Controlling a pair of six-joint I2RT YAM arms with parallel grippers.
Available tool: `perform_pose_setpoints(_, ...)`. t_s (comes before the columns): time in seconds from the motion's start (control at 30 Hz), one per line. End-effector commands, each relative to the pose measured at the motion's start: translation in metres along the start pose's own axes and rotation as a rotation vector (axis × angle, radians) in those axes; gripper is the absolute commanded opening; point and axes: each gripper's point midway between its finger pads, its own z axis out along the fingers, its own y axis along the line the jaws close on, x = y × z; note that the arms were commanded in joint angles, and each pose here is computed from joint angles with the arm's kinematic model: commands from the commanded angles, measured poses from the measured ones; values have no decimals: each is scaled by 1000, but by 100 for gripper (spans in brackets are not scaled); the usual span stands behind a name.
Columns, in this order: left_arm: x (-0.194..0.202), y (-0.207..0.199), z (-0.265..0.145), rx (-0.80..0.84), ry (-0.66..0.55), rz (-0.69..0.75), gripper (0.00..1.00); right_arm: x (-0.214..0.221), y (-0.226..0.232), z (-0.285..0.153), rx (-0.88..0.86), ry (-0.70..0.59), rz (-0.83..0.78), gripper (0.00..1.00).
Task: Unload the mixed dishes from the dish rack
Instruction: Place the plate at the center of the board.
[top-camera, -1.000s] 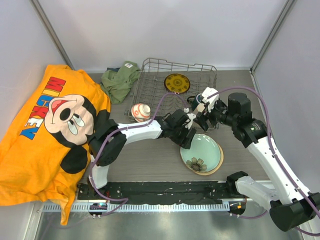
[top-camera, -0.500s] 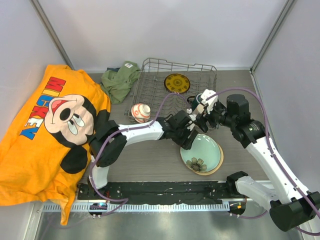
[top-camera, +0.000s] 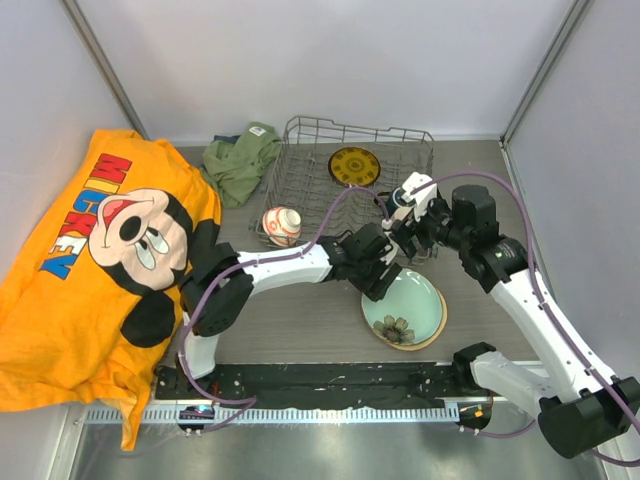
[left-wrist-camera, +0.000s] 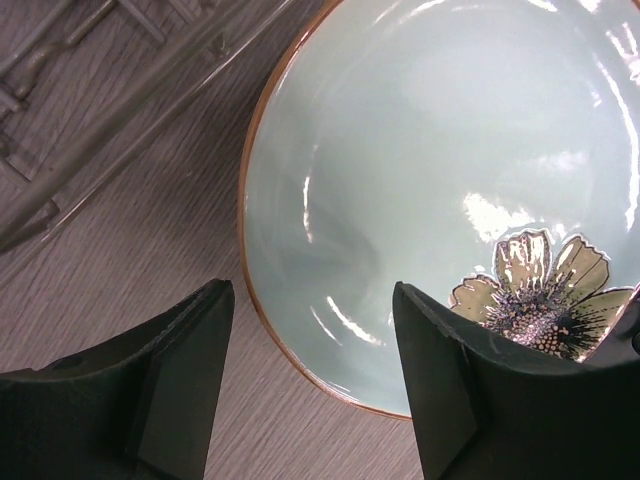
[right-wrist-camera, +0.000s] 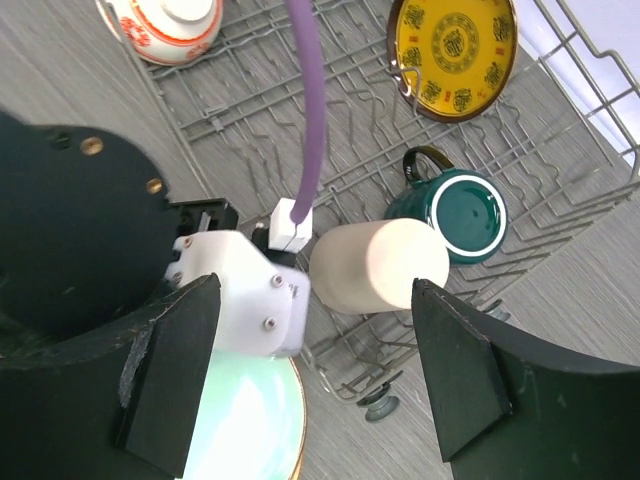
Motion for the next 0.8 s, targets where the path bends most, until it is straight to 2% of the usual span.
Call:
perform_pose_setpoints(0.0,-33,-11,-23,-6,-91,61,70,-26,-24,2,93,-57,4,81)
perform_pose_setpoints(0.27,-38,-12,-29,-22,-103,103,70,-28,-50,13,199,-29,31,81)
perform_pose_setpoints(0.5,-33,-22,-22,-3,-81,118,70,-40,-81,33,298,-9,67,81)
perform_pose_setpoints(0.77,-42,-26,-34,-2,-109,136,70,-52,-113,65,372,7,76,81)
